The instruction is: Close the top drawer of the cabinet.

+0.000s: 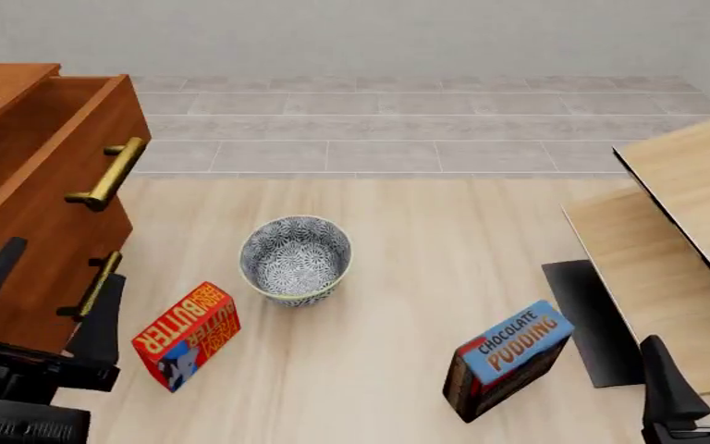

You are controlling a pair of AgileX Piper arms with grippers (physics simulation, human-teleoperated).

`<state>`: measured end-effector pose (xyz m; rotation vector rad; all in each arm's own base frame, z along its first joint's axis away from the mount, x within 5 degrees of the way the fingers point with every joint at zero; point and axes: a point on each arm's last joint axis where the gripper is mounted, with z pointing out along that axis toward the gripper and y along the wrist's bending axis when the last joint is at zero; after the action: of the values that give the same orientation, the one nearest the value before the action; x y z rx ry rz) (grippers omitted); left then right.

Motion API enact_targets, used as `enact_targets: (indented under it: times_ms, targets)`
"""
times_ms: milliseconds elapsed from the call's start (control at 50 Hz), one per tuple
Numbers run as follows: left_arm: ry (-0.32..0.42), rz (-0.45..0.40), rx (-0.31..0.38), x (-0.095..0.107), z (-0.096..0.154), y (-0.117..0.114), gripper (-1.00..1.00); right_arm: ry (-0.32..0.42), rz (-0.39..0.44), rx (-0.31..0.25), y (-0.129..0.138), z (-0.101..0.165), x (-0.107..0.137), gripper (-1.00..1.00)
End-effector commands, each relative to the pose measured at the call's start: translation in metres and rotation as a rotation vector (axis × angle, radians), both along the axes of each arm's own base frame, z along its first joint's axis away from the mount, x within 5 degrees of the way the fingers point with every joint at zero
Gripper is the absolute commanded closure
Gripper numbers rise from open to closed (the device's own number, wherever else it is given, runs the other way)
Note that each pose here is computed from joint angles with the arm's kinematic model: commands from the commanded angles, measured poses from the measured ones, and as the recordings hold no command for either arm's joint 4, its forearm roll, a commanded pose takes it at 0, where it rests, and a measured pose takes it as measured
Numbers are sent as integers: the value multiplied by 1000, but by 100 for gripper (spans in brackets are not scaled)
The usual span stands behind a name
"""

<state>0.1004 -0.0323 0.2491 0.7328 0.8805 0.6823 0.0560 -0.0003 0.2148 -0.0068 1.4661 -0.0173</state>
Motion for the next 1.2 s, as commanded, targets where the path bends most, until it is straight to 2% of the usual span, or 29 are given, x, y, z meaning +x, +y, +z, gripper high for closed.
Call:
enact_targets:
  times_ms: [20, 60, 80, 460, 620, 640, 760, 800, 1040, 1080, 1140, 1160, 1200]
  targets:
    - [3, 30, 59, 17, -6, -5, -100, 1, 5, 1, 0, 0, 0, -100]
    - [4, 32, 62, 19, -6, -5, -100, 0, 4, 0, 0, 0, 0, -100]
    - [-9, 89, 75, 36, 4, -4, -100, -1, 4, 2, 0, 0, 0, -100]
    - [-34, 140, 132, 60, 16, -7, -100, -2, 3, 2, 0, 0, 0, -100]
    - [7, 136, 166, 73, 10, -11, -100, -3, 4, 4, 0, 0, 0, -100]
    - [25, 142, 190, 80, 7, -13, -100, -3, 4, 4, 0, 0, 0, -100]
    - [27, 167, 211, 85, 7, -11, -100, -3, 3, 4, 0, 0, 0, -100]
    - [9, 202, 252, 89, 10, -9, -100, -3, 3, 4, 0, 0, 0, -100]
    - [25, 236, 257, 100, 9, -4, -100, -3, 4, 3, 0, 0, 0, -100]
    - [18, 254, 296, 103, 9, -4, -100, -4, 4, 3, 0, 0, 0, -100]
    - [31, 260, 304, 106, 7, -3, -100, -4, 4, 3, 0, 0, 0, -100]
    - [46, 271, 343, 110, 2, -4, -100, -5, 6, 4, 0, 0, 0, -100]
    - [54, 275, 343, 111, 0, -3, -100, -6, 6, 3, 0, 0, 0, -100]
